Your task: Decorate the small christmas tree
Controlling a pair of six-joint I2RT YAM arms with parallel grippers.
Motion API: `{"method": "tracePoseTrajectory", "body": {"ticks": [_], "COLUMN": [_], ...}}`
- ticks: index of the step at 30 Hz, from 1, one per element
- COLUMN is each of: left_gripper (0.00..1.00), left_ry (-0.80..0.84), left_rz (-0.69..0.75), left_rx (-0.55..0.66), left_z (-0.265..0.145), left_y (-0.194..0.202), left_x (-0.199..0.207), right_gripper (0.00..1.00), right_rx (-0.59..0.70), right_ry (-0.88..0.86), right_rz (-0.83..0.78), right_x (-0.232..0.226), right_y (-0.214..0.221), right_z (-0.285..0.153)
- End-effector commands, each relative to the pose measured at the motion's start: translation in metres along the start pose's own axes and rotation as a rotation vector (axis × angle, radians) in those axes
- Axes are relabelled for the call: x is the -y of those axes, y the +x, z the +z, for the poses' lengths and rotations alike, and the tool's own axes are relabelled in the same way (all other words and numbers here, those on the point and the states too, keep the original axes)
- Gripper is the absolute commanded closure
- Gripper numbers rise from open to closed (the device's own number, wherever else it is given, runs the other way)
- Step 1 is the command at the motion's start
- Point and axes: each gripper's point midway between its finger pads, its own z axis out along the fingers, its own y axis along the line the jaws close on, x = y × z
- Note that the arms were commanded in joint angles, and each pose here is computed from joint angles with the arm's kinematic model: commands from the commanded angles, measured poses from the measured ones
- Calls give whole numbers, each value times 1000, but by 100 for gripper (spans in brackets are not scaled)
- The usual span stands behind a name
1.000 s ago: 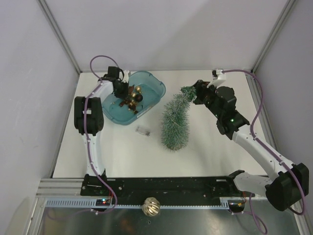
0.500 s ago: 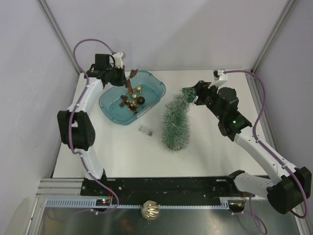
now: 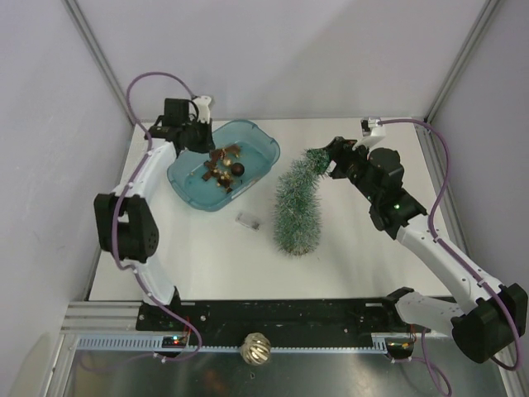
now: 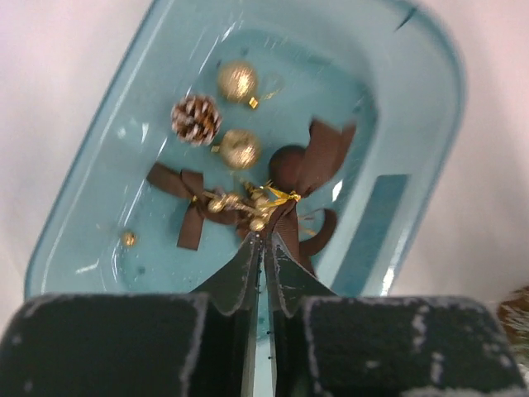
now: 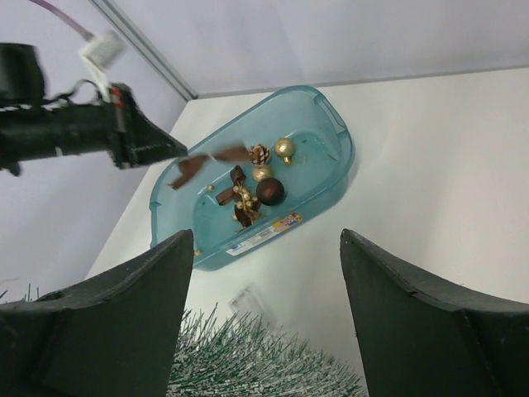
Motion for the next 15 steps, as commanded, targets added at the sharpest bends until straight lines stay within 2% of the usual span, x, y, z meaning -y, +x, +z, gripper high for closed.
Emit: {"method": "tracePoseTrajectory", "body": {"ticks": [1, 4, 6, 7, 9, 11, 15], "left_gripper": [88, 79, 57, 38, 13, 3, 2], "left_ry": [-161, -193, -166, -148, -88, -25, 39], "left_rz": [-10, -49, -63, -62, -34, 14, 82], "left_rx": [-132, -139, -126, -116, -83, -59, -55], "left_z": [26, 28, 26, 26, 24, 25, 46], "left_y": [44, 48, 46, 43, 34, 25, 17], "left_x": [-37, -43, -36, -31, -14, 4, 27], "right_gripper": [23, 22, 20, 19, 18, 17, 17], "right_rx": [80, 77, 75, 76, 76, 82, 91], "right_ry": [-35, -38, -37, -34, -27, -23, -28], "right_rz": [-8, -10, -11, -12, -17, -20, -22], "right_x": [-17, -18, -18, -17, -16, -16, -18], "right_y": [-31, -31, -30, -30, -30, -32, -34], "right_z": [-9, -10, -10, -10, -11, -12, -13]}}
